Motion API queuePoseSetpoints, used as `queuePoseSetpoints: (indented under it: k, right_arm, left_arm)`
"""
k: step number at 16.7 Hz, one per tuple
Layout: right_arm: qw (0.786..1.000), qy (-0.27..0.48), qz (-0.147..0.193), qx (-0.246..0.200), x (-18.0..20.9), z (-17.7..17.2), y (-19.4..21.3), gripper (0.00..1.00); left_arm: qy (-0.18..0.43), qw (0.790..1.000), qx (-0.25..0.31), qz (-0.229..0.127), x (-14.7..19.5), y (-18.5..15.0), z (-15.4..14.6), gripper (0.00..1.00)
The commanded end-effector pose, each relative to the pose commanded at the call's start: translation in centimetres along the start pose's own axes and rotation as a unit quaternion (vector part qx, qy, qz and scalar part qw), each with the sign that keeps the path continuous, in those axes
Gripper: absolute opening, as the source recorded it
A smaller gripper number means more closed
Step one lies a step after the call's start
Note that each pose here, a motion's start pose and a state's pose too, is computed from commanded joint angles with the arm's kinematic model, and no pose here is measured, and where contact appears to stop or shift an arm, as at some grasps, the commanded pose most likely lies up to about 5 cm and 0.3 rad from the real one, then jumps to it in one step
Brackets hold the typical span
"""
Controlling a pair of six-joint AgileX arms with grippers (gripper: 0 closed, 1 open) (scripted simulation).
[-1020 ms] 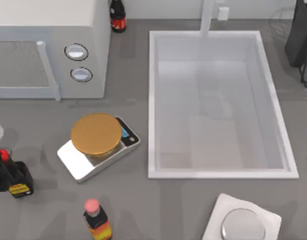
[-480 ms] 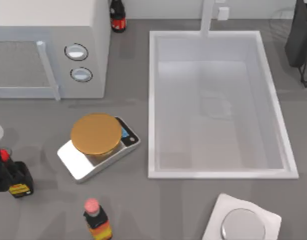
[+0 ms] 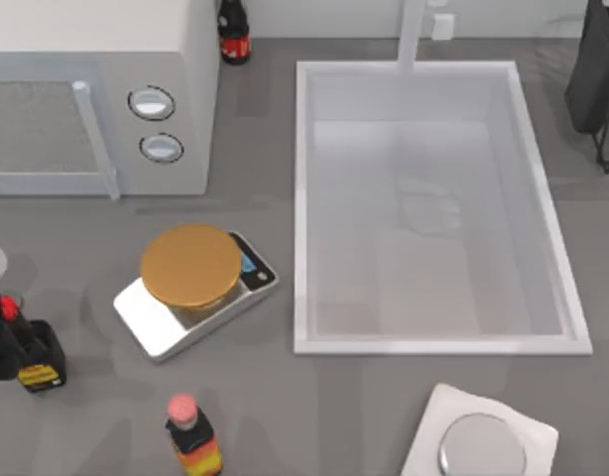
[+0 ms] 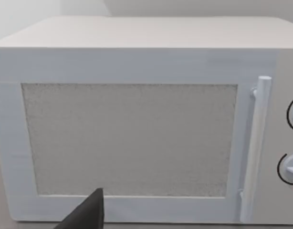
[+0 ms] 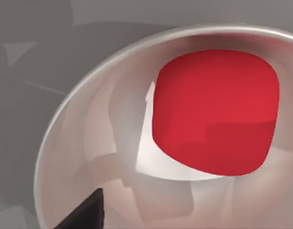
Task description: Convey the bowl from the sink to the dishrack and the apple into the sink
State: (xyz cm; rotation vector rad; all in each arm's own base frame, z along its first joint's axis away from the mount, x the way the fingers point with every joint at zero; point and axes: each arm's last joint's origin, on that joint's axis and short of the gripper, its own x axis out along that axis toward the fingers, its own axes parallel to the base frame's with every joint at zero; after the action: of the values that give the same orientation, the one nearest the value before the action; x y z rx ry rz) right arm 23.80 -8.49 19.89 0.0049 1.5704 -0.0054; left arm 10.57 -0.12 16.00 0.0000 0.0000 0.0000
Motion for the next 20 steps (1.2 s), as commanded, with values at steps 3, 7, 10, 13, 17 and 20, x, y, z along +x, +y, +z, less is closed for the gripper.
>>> queuePoseSetpoints:
  k: [3,7,10,13,17,20]
  right_arm:
    - [1.000,0.017,0.006,0.001,2.4,0.1,-0.1,1.00]
    - [1.000,-0.012,-0.004,0.001,5.9,0.8,-0.4,1.00]
    - [1.000,-0.014,-0.005,0.001,8.9,0.6,-0.3,1.00]
    - [1.000,0.000,0.000,0.002,10.6,0.0,-0.1,1.00]
    - [1.000,0.000,0.000,0.002,10.6,0.0,-0.1,0.92]
    - [1.000,0.000,0.000,0.002,10.6,0.0,-0.1,0.70]
  left_arm:
    - [0.000,1.000,0.000,0.000,0.0,0.0,0.0,1.00]
    - [0.000,1.000,0.000,0.000,0.0,0.0,0.0,1.00]
    - [0.000,1.000,0.000,0.000,0.0,0.0,0.0,1.00]
    - [0.000,1.000,0.000,0.000,0.0,0.0,0.0,1.00]
    - [0.000,1.000,0.000,0.000,0.0,0.0,0.0,1.00]
    - [0.000,1.000,0.000,0.000,0.0,0.0,0.0,1.00]
